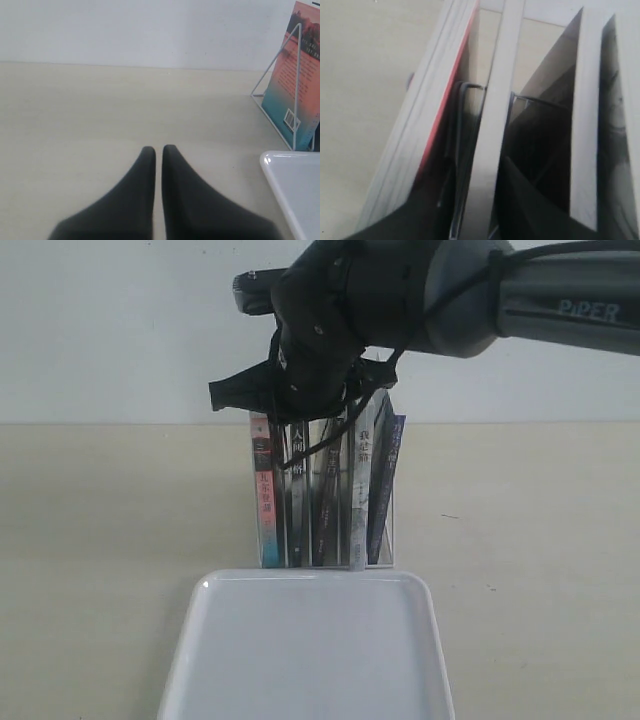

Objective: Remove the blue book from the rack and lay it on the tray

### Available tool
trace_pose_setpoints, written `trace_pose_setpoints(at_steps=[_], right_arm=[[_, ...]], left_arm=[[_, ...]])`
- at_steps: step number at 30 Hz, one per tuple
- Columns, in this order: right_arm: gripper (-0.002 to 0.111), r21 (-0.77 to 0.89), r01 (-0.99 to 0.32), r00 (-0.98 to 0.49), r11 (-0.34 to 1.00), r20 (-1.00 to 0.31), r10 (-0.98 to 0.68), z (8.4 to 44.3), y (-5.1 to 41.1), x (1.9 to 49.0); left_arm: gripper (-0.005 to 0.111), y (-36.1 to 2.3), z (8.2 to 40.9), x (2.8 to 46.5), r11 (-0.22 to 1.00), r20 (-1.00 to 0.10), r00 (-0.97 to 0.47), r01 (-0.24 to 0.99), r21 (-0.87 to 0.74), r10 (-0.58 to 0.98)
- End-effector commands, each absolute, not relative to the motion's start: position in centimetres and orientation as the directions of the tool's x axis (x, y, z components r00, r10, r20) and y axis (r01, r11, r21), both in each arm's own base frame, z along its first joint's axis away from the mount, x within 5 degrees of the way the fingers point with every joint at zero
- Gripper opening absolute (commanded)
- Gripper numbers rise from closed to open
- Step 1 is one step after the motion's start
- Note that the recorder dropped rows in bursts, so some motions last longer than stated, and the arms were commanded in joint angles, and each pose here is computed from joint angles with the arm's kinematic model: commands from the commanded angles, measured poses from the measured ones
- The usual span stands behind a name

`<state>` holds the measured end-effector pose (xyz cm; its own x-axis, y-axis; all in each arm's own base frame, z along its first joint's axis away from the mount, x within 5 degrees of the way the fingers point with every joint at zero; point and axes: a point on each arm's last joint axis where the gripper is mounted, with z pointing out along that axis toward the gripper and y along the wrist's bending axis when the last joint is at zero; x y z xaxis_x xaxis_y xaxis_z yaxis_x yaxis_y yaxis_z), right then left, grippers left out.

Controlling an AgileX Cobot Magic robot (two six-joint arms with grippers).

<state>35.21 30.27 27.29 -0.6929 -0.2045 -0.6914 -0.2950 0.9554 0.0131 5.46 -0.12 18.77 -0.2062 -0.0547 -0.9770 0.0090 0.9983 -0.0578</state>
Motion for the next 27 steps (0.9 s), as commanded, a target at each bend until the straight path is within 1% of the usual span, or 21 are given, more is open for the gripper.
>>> trace_pose_setpoints(at_steps=[1,6,8,9,12,13,21,27], right_arm=[[0.027,0.014,-0.294,-0.684,0.956,-0.701,-0.2,27.5,30.2,35.4],[0.027,0.02,-0.291,-0.683,0.956,-0.705,-0.193,27.7,30.2,35.4],[0.024,0.024,-0.291,-0.68,0.957,-0.708,-0.189,27.8,30.2,35.3],[0.02,0.028,-0.288,-0.68,0.957,-0.71,-0.184,28.0,30.1,35.3],[0.002,0.033,-0.288,-0.675,0.957,-0.716,-0.179,28.4,30.0,35.2],[0.0,0.04,-0.283,-0.671,0.958,-0.722,-0.168,28.8,29.9,35.1],[0.0,0.056,-0.267,-0.642,0.962,-0.755,-0.134,31.1,29.2,34.6],[0.0,0.055,-0.259,-0.592,0.964,-0.798,-0.113,34.0,28.0,33.8]], left_arm=[[0.004,-0.1,18.6,5.4,0.998,-0.976,-0.209,0.01,-0.067,-0.063],[0.004,-0.1,18.6,5.4,0.998,-0.976,-0.209,0.01,-0.067,-0.063],[0.004,-0.1,18.6,5.4,0.998,-0.976,-0.209,0.01,-0.067,-0.063],[0.004,-0.1,18.6,5.4,0.998,-0.976,-0.209,0.01,-0.067,-0.063],[0.004,-0.1,18.6,5.4,0.998,-0.976,-0.209,0.01,-0.067,-0.063],[0.004,-0.1,18.6,5.4,0.998,-0.976,-0.209,0.01,-0.067,-0.063],[0.004,-0.1,18.6,5.4,0.998,-0.976,-0.209,0.01,-0.067,-0.063],[0.004,-0.1,18.6,5.4,0.998,-0.976,-0.209,0.01,-0.067,-0.063]])
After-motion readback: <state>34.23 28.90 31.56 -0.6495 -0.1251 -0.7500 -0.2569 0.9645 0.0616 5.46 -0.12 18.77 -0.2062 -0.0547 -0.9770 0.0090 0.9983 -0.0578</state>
